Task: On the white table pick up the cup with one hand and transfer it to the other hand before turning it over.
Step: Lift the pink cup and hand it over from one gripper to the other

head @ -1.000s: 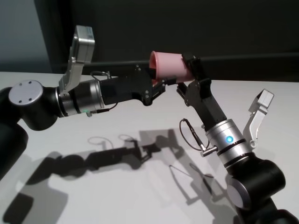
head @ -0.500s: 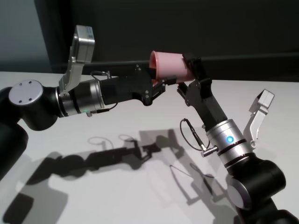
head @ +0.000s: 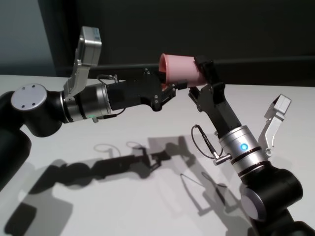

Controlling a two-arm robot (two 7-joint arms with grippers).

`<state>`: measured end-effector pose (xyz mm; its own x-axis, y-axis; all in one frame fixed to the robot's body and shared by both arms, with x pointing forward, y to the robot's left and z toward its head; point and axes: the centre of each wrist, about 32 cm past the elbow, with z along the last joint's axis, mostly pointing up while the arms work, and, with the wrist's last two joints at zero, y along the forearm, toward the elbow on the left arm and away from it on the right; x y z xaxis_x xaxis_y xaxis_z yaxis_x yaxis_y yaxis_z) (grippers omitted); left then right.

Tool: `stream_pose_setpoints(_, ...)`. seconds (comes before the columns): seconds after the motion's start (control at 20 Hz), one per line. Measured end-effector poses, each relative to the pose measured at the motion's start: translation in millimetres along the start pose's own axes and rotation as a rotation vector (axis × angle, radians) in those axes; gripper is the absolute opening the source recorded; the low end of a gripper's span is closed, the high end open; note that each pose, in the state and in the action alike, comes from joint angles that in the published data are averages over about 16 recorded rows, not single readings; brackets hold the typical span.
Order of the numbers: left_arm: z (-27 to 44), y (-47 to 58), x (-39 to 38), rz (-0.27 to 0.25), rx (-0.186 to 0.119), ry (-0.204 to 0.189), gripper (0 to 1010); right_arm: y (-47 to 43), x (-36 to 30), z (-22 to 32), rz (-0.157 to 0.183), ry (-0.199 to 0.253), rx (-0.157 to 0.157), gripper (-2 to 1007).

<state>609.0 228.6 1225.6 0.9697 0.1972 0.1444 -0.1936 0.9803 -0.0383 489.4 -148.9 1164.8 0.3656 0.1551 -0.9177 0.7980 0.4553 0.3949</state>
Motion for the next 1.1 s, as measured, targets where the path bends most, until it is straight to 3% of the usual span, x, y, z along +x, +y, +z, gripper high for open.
stream_pose_setpoints(0.65, 0.0, 0.1, 0.0, 0.0, 0.0, 0.0, 47, -0.2, -0.3, 0.3, -0.001, -0.002, 0.001, 764)
stream_pose_setpoints(1.1, 0.0, 0.0, 0.0, 0.0, 0.0, 0.0, 47, -0.3, -0.4, 0.4, -0.001, -0.003, 0.001, 742)
